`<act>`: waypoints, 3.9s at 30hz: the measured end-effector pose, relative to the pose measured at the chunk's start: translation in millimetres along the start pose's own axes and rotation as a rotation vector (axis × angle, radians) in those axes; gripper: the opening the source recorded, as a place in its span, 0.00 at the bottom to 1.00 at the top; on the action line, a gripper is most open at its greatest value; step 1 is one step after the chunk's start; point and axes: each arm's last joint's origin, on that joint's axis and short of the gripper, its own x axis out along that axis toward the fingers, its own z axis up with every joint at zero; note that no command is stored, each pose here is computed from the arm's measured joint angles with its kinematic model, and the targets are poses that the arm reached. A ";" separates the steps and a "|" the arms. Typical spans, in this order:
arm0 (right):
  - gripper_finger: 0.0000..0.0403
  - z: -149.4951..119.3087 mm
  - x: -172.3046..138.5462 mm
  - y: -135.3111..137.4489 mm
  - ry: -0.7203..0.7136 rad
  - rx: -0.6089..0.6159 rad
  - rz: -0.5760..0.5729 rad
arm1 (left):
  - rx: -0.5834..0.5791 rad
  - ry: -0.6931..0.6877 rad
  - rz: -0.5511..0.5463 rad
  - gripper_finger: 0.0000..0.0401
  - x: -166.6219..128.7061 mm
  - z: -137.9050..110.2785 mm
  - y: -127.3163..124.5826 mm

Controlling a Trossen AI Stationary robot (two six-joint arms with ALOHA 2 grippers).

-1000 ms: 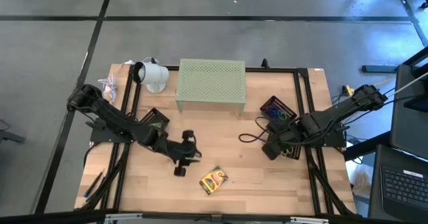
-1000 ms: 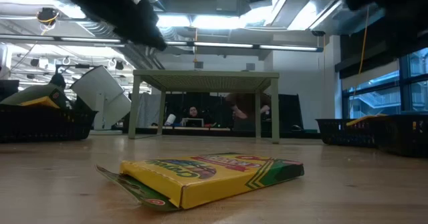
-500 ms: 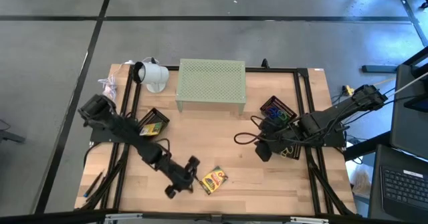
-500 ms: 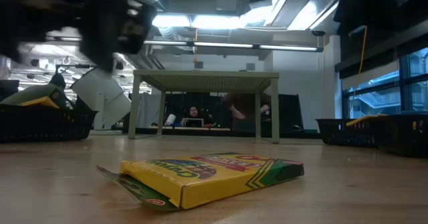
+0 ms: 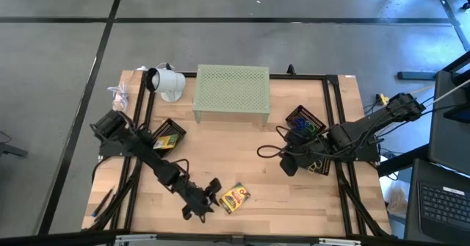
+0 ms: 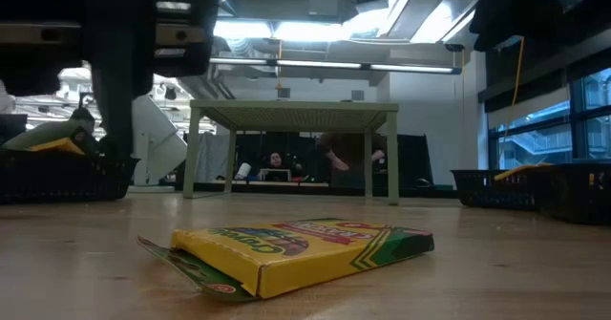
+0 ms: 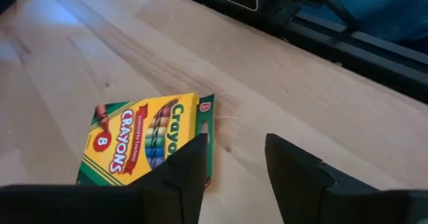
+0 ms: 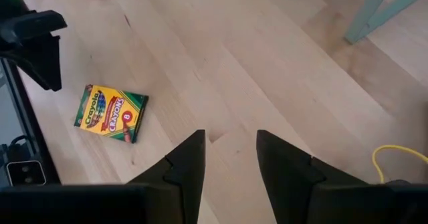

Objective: Pick & Place Office Desk Supplies
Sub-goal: Put the yellow crayon box into the bottom left black bin

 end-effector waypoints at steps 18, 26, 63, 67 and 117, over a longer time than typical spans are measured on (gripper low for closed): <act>0.34 0.7 0.1 -0.5 -0.022 -0.063 -0.015 | -0.093 -0.134 -0.177 0.31 30.2 -25.4 27.0; 0.34 0.7 0.1 -0.4 -0.022 -0.063 -0.015 | -0.104 -0.091 -0.177 0.27 33.3 -36.9 36.3; 0.34 0.6 0.1 -0.4 -0.022 -0.060 -0.014 | -0.081 -0.052 0.121 0.00 -43.1 -1.8 75.3; 0.34 0.6 0.2 -0.4 -0.022 -0.060 -0.015 | -0.089 -0.042 0.249 0.00 -66.5 7.7 80.8; 0.34 10.3 -2.0 -3.7 -0.332 -0.098 -0.197 | -0.478 0.232 0.525 0.26 -84.4 -14.3 77.4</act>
